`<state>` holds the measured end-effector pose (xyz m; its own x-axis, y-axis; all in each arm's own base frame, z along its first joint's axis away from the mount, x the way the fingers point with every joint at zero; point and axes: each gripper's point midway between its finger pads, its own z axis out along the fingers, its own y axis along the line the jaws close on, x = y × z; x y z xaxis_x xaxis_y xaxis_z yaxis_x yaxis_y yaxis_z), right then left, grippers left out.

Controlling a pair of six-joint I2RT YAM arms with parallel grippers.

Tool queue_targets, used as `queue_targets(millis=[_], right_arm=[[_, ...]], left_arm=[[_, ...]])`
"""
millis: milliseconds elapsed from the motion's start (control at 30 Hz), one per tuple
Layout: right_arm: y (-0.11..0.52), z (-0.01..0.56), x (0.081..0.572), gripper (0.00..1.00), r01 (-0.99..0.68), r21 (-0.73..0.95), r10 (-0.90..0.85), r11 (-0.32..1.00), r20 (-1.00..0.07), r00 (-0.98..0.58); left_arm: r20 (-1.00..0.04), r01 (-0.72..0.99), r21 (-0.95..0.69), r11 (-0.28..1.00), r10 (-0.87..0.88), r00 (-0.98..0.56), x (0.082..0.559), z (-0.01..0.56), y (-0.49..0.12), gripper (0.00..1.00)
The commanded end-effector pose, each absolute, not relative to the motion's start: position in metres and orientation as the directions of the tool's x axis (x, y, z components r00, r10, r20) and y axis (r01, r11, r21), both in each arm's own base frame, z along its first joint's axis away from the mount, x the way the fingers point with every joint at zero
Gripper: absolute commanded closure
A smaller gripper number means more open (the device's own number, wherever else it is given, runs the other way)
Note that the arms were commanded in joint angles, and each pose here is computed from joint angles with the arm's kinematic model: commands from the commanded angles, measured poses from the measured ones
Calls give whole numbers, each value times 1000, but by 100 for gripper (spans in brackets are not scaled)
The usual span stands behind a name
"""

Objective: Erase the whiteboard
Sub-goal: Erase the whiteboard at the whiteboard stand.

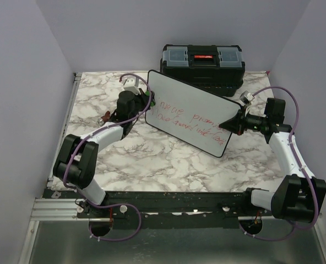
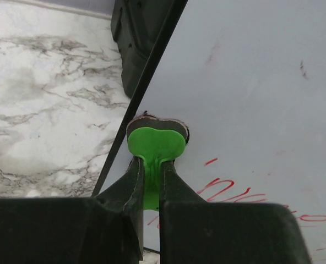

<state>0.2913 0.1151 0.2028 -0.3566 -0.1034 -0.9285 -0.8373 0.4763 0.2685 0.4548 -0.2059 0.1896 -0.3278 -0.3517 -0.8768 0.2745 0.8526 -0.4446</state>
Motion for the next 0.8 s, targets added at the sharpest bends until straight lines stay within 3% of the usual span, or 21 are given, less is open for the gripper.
queue_targets(millis=[0,367,767], right_arm=[[136,216,266,99,-890,304,-75,341,-935,-348],[136,216,266,99,-890,304,-74,341,-935,-347],[136,219,265,99,-893,294,-74,340,-938,-338]], left_arm=[[-831,306,-491,816,-334,-445,430,149,-220,100],[-790,292,-516,805,-315,-526,401,123,-232,100],[-842,250,-467,848,-340,-419,448,183,-191,100]])
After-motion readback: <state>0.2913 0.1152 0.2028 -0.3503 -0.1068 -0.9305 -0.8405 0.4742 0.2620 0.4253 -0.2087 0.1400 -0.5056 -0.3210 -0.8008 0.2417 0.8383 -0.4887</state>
